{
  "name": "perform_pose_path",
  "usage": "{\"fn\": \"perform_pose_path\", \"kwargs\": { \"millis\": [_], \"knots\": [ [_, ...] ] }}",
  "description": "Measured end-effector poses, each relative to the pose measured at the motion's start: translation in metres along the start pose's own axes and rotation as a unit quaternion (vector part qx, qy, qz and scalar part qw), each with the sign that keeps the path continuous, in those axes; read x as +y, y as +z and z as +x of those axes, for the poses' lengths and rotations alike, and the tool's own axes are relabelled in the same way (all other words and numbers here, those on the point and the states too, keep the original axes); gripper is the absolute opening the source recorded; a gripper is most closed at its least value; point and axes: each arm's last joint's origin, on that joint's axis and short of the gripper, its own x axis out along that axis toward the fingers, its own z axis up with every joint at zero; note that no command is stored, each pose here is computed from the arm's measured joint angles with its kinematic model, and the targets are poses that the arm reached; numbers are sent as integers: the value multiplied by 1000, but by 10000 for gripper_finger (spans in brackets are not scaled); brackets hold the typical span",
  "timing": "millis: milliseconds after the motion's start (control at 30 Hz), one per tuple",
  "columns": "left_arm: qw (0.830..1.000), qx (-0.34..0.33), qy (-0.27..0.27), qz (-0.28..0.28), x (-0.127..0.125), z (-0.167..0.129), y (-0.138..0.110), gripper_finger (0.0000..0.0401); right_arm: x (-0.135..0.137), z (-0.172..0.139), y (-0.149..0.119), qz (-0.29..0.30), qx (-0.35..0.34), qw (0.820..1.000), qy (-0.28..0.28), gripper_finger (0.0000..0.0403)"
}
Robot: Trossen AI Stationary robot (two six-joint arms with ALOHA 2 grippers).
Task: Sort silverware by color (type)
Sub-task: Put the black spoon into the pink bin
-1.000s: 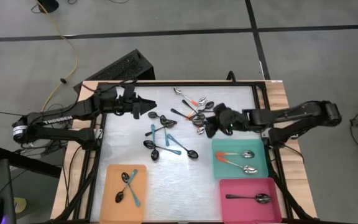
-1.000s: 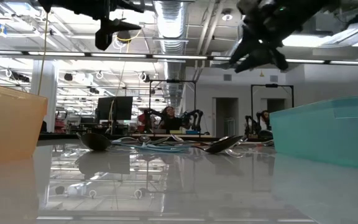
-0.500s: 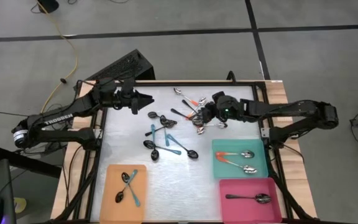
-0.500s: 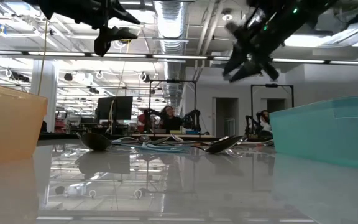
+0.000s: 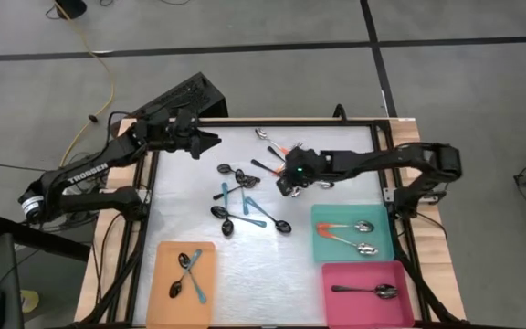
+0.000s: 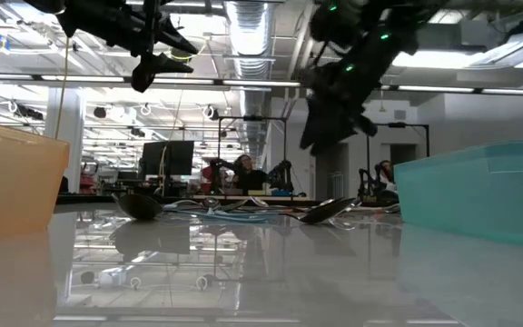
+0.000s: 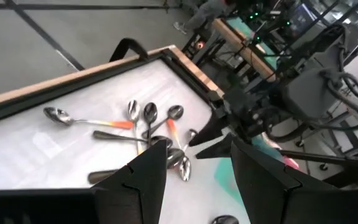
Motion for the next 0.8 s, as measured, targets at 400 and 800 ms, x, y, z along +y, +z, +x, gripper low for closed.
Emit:
{"fn": "perform_pose_path", "kwargs": {
  "millis": [400, 800],
  "knots": [
    [999, -9, 29, -33, 4, 4, 0, 163, 18, 58, 28, -160, 97, 980, -67, 156],
    [996, -26, 60, -60, 6, 3, 1, 163, -14, 97, 30, -156, 187, 961, -132, 223]
  ]
}}
